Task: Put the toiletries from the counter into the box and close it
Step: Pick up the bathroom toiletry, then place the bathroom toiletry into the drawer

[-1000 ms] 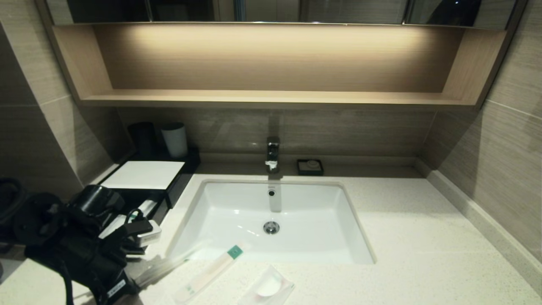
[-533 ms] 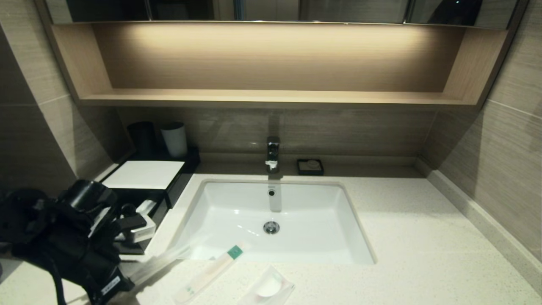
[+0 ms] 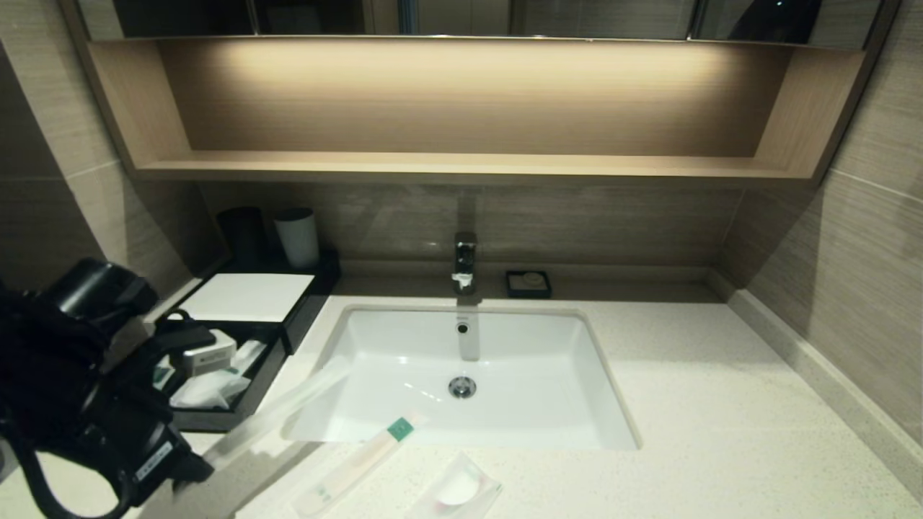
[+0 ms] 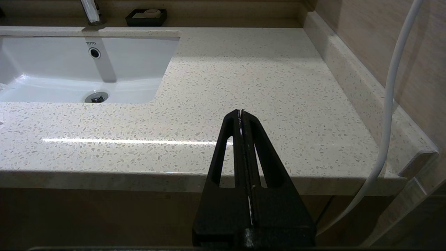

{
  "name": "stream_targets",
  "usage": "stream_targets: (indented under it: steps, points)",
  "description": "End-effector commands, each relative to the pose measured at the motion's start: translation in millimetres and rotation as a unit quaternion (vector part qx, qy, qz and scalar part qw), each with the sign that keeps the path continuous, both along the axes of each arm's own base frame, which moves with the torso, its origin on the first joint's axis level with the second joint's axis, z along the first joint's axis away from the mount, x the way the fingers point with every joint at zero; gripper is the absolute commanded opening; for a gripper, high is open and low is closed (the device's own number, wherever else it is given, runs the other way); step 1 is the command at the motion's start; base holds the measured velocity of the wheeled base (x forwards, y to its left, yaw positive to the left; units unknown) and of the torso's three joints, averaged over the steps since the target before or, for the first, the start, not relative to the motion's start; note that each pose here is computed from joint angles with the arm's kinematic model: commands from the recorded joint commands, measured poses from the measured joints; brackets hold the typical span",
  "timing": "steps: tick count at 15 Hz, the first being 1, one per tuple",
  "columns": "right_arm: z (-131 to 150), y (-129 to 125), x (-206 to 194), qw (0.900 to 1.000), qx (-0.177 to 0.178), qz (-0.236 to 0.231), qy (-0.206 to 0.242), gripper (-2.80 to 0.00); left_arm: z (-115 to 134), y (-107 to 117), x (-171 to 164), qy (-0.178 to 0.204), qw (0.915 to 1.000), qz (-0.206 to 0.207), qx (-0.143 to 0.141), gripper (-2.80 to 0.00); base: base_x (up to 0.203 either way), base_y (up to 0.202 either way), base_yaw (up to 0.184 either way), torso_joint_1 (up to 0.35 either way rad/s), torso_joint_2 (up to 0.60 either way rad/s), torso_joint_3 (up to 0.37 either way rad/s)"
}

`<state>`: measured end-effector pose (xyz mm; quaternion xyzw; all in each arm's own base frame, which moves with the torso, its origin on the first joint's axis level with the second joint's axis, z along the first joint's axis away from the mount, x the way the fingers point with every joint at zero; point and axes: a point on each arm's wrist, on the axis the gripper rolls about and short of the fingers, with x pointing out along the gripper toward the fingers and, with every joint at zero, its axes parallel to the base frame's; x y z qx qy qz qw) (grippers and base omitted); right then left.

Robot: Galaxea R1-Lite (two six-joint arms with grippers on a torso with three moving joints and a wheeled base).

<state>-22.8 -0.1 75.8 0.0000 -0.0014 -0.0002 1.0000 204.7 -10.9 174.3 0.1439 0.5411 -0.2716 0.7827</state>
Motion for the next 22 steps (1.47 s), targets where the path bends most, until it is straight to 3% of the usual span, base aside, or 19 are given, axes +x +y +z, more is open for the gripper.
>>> stream_targets:
  steps: [1, 4, 8, 12, 16, 20, 22]
  points:
    - [0, 0, 0, 1.000, 0.000, 0.000, 0.001, -2.80, 23, 0, -6, -0.028, 0.9987, 0.039, -0.015, -2.80, 0.000, 0.000, 0.000, 0.000, 0.00, 0.000]
    - [0, 0, 0, 1.000, 0.000, 0.000, 0.001, -2.80, 44, 2, -6, -0.041, 0.9899, 0.128, -0.045, -2.80, 0.000, 0.000, 0.000, 0.000, 0.00, 0.000]
    - [0, 0, 0, 1.000, 0.000, 0.000, 0.001, -2.80, 62, 20, -2, -0.052, 0.9646, 0.248, -0.072, -2.80, 0.000, 0.000, 0.000, 0.000, 0.00, 0.000]
    - [0, 0, 0, 1.000, 0.000, 0.000, 0.001, -2.80, 60, 51, 9, -0.039, 0.9406, 0.335, -0.038, -2.80, 0.000, 0.000, 0.000, 0.000, 0.00, 0.000]
    - [0, 0, 0, 1.000, 0.000, 0.000, 0.001, -2.80, 50, 77, 15, -0.023, 0.9200, 0.391, -0.006, -2.80, 0.000, 0.000, 0.000, 0.000, 0.00, 0.000]
    - [0, 0, 0, 1.000, 0.000, 0.000, 0.001, -2.80, 46, 93, 32, -0.008, 0.9075, 0.420, 0.017, -2.80, 0.000, 0.000, 0.000, 0.000, 0.00, 0.000]
    - [0, 0, 0, 1.000, 0.000, 0.000, 0.001, -2.80, 52, 97, 35, 0.014, 0.9058, 0.423, 0.021, -2.80, 0.000, 0.000, 0.000, 0.000, 0.00, 0.000]
